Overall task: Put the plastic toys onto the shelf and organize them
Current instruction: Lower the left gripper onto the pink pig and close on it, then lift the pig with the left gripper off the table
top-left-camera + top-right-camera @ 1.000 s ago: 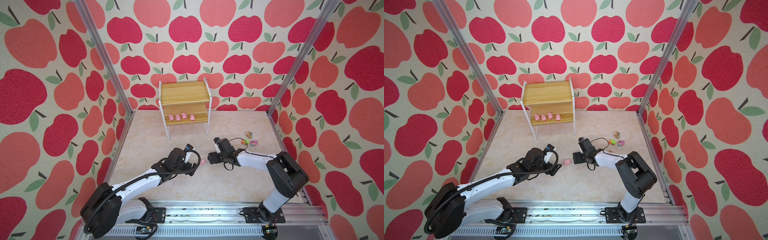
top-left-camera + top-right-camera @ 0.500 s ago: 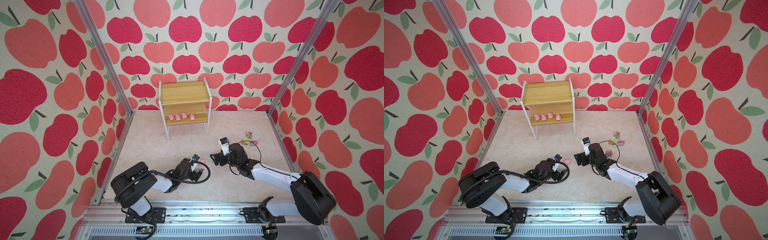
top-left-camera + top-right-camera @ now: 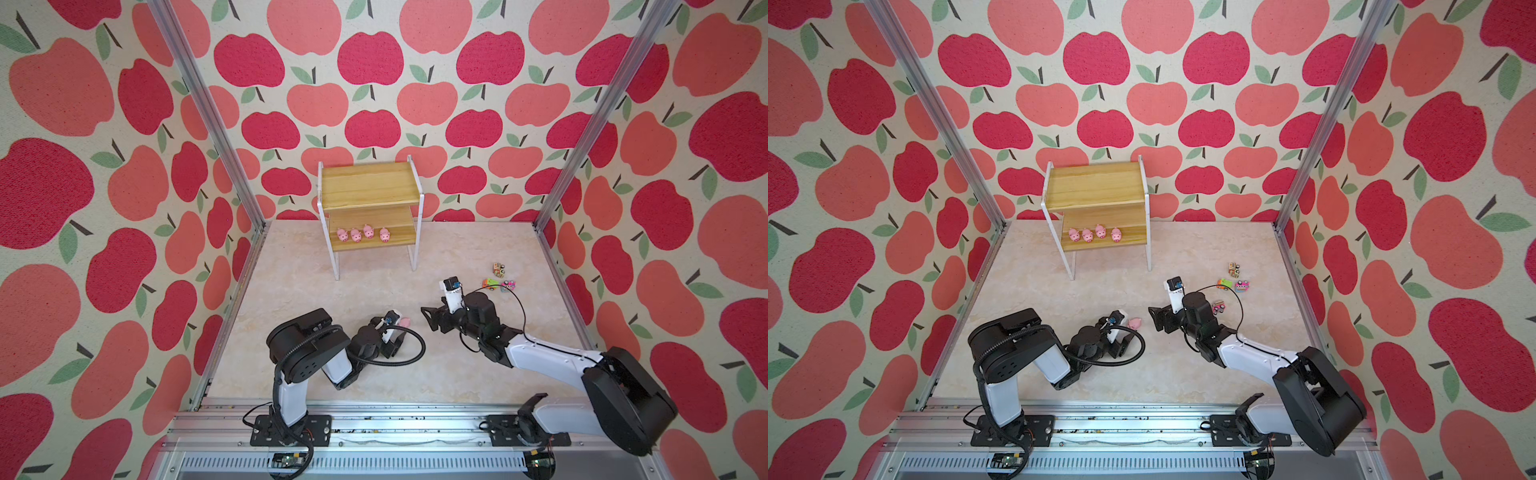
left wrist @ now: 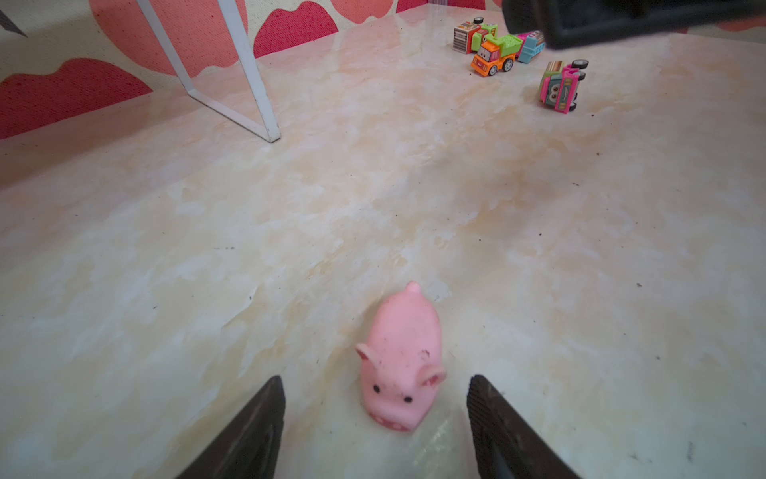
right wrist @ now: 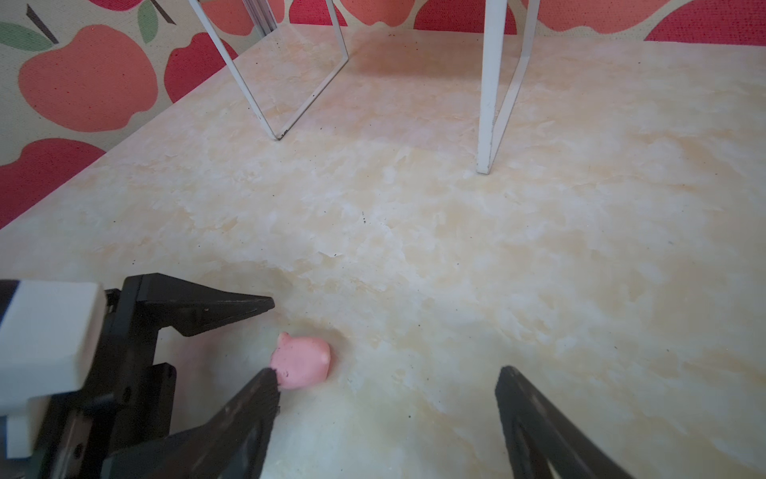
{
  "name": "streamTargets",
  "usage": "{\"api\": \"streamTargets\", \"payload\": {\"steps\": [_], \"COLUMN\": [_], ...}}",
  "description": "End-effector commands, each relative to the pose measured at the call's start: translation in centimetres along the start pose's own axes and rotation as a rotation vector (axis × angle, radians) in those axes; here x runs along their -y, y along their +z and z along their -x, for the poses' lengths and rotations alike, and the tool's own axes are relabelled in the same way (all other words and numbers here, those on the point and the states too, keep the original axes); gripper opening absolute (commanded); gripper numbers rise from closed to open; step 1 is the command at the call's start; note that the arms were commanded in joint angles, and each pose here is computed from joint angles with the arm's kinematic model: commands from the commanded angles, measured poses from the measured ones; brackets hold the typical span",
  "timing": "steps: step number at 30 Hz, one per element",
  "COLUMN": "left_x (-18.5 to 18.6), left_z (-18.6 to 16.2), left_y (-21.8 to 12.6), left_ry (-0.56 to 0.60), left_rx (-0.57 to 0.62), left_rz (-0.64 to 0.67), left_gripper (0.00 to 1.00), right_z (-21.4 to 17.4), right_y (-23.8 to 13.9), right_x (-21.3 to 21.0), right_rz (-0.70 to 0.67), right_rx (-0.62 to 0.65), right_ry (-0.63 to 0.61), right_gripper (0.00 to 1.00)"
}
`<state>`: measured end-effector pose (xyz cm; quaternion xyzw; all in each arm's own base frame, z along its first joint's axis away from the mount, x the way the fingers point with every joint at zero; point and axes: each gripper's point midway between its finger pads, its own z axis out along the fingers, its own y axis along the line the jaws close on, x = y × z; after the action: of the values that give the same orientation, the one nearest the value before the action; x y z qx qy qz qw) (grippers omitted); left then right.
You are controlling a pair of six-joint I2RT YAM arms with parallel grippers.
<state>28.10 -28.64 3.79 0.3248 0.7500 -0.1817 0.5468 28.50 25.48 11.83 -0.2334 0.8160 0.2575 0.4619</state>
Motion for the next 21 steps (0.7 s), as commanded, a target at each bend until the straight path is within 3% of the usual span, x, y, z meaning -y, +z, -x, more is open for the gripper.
{"api": "streamTargets", "payload": {"steps": [1,10,21], "left_x": [0.4,1.2,1.9], "left_z": [1.2,0.0,-0.1], "left_y": [0.8,1.4,2.4], "left_ry": [-0.034,-0.053,-0.061], "left_rx": [0.04,-0.001,-0.036], "left_rz": [-0.044,-0.087,-0.123], "left_gripper": [0.67,0.62,0.45], "right_z": [0.2,0.1,0.3], "right_y": [-0.1,-0.4,-0.7], "right_x": [-0.1,0.0,0.1], "right_rz": [0.018,0.022,0.016], "right_rx": [0.033,0.058,0.085], "right_ry": [-0.011,-0.009,-0.011], "right_gripper": [0.85,0.84,0.82]}}
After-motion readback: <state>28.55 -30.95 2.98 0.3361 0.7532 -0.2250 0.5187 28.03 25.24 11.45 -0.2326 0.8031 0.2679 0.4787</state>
